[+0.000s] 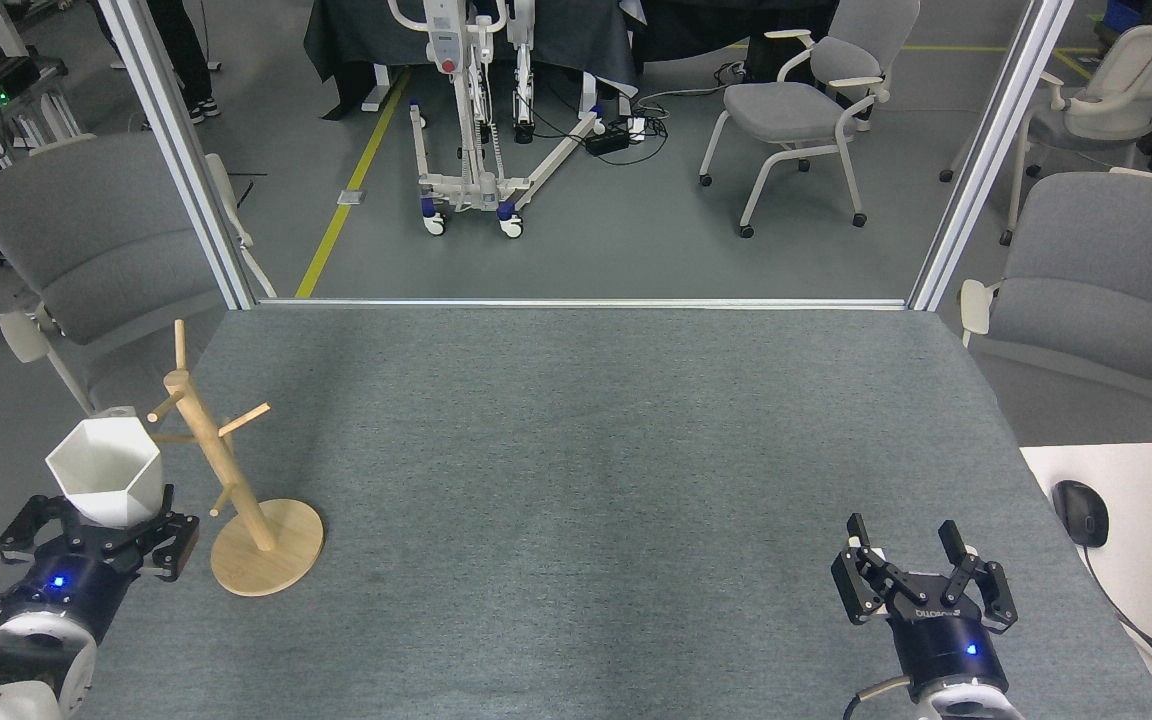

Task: Hang cup on storage rack
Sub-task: 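Hook the cup onto a peg of the wooden rack with the left gripper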

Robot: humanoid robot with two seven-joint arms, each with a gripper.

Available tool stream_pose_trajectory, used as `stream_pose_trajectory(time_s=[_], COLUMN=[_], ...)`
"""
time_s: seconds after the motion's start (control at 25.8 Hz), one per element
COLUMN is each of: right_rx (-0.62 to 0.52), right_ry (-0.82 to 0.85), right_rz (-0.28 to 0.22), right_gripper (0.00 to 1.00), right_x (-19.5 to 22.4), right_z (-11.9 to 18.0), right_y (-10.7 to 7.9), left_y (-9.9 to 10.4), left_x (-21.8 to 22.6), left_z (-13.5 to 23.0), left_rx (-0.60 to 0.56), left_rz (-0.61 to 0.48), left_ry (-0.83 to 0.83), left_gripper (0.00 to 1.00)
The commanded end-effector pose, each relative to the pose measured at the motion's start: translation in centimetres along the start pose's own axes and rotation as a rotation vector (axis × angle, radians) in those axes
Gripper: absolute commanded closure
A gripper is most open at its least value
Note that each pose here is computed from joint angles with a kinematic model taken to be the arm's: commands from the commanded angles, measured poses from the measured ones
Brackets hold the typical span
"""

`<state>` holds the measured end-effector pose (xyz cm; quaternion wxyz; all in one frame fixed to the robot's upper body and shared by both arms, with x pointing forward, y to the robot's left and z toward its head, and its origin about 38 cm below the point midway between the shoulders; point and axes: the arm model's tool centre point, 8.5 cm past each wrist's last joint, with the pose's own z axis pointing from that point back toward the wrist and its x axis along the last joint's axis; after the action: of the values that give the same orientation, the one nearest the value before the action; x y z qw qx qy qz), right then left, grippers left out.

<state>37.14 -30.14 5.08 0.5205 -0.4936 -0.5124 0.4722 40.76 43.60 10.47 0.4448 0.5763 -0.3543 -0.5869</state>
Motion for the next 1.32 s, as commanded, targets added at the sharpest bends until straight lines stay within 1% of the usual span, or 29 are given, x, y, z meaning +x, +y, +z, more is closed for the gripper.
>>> stream_pose_trajectory(time_s=[0.0, 0.12, 0.35, 0.43, 0.5, 0.54, 0.58, 0.62, 0.81, 0.97, 1.28], right_rx=[0.001, 0.0, -0.002, -0.002, -0.002, -0.002, -0.002, -0.002, -0.002, -0.003, -0.005], right_ry=[-0.001, -0.002, 0.0, 0.0, 0.003, 0.003, 0.003, 0.003, 0.003, 0.006, 0.009], right_rz=[-0.002, -0.02, -0.02, -0.02, -0.02, -0.02, -0.02, -0.022, -0.022, -0.022, -0.02], right_gripper=[0.0, 0.0, 0.0, 0.0, 0.0, 0.0, 0.0, 0.0, 0.0, 0.0, 0.0], right_x=[0.1, 0.7, 0.7, 0.7, 0.6, 0.6, 0.6, 0.7, 0.7, 0.5, 0.4], right_z=[0.0, 0.0, -0.1, -0.1, -0.1, -0.1, -0.1, -0.1, -0.1, 0.0, 0.0], right_y=[0.0, 0.2, 0.1, 0.1, 0.1, 0.1, 0.1, 0.1, 0.1, 0.1, 0.1], left_y=[0.2, 0.1, -0.1, -0.6, -1.2, -1.3, -1.5, -1.6, -2.4, -2.7, -4.8], left_x=[0.5, 1.4, 2.3, 2.8, 2.9, 2.7, 2.5, 2.4, 4.0, 5.2, 7.9], left_z=[-0.7, -0.8, -0.8, -1.0, -1.1, -1.1, -1.1, -1.1, -1.3, -1.1, -0.8], left_rx=[-0.002, -0.005, -0.014, -0.034, -0.079, -0.083, -0.086, -0.089, -0.108, -0.091, -0.143], left_rz=[0.001, -0.009, -0.019, -0.012, -0.002, -0.001, 0.003, 0.005, 0.024, 0.05, 0.111], left_ry=[-0.015, -0.04, -0.064, -0.074, -0.069, -0.051, -0.025, 0.0, -0.009, -0.021, -0.05], left_gripper=[1.0, 1.0, 1.0, 1.0, 0.72, 0.46, 0.13, 0.04, 0.02, 0.02, 0.02])
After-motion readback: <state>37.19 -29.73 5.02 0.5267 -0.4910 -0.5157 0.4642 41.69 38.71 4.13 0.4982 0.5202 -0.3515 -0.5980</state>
